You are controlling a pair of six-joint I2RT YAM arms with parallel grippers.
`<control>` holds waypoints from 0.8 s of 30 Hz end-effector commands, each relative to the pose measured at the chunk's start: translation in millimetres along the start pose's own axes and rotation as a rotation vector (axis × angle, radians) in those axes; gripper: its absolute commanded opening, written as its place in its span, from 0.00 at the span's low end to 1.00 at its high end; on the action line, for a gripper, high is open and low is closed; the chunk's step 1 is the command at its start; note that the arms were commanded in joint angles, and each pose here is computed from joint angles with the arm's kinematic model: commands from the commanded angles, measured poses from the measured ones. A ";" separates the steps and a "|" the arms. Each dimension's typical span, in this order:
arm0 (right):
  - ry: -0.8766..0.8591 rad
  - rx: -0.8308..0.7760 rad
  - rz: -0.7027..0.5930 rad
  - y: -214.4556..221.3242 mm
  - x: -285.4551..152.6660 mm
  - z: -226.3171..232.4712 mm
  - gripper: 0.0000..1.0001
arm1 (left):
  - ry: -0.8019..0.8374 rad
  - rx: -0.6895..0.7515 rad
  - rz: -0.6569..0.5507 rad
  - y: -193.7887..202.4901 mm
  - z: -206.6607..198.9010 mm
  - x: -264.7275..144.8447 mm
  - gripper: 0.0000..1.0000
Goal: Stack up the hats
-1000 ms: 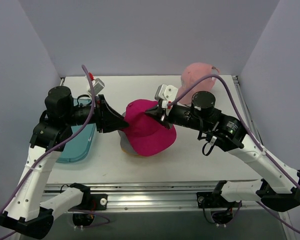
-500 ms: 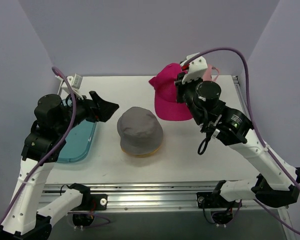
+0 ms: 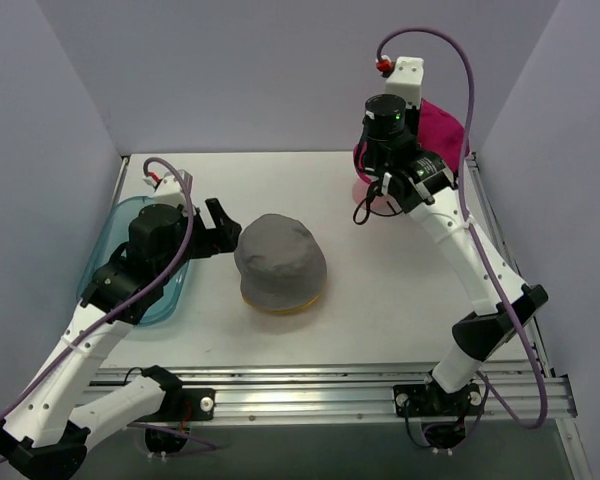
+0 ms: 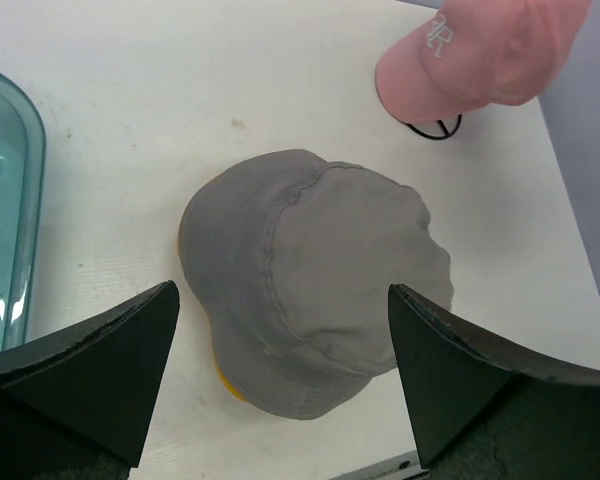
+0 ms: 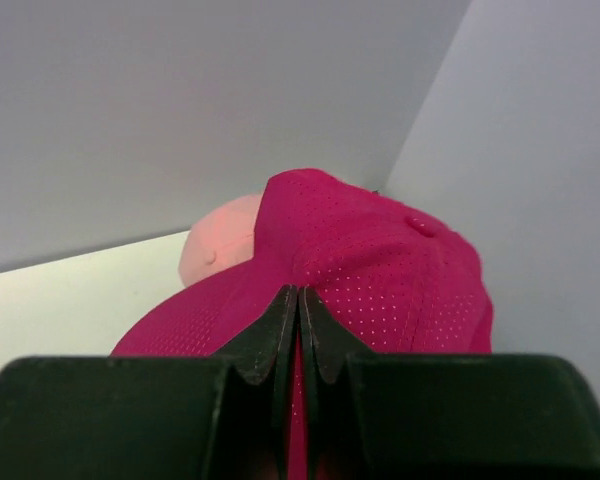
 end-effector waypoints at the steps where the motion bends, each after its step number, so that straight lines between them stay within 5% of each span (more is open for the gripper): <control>1: 0.144 0.026 -0.057 -20.4 12.3 -14.4 0.00 | -0.024 -0.022 -0.107 -2.4 9.2 -4.8 0.94; 15: 0.172 -0.103 -0.120 -20.2 115.0 -7.3 0.00 | 0.184 -0.067 -0.030 49.3 0.2 10.3 0.94; 24: 0.158 -0.173 -0.105 4.4 149.7 19.8 0.00 | 0.176 -0.069 -0.114 54.5 9.5 15.3 0.94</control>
Point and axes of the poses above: each gripper's point midway between its finger pads, its own x axis out along the fingers, its own z axis along the line the jaws close on, y = z × x, the point moved 5 cm from there along -x, back along the fingers, and after that the axes turned 1 degree about -x, right-handed, at the moved point
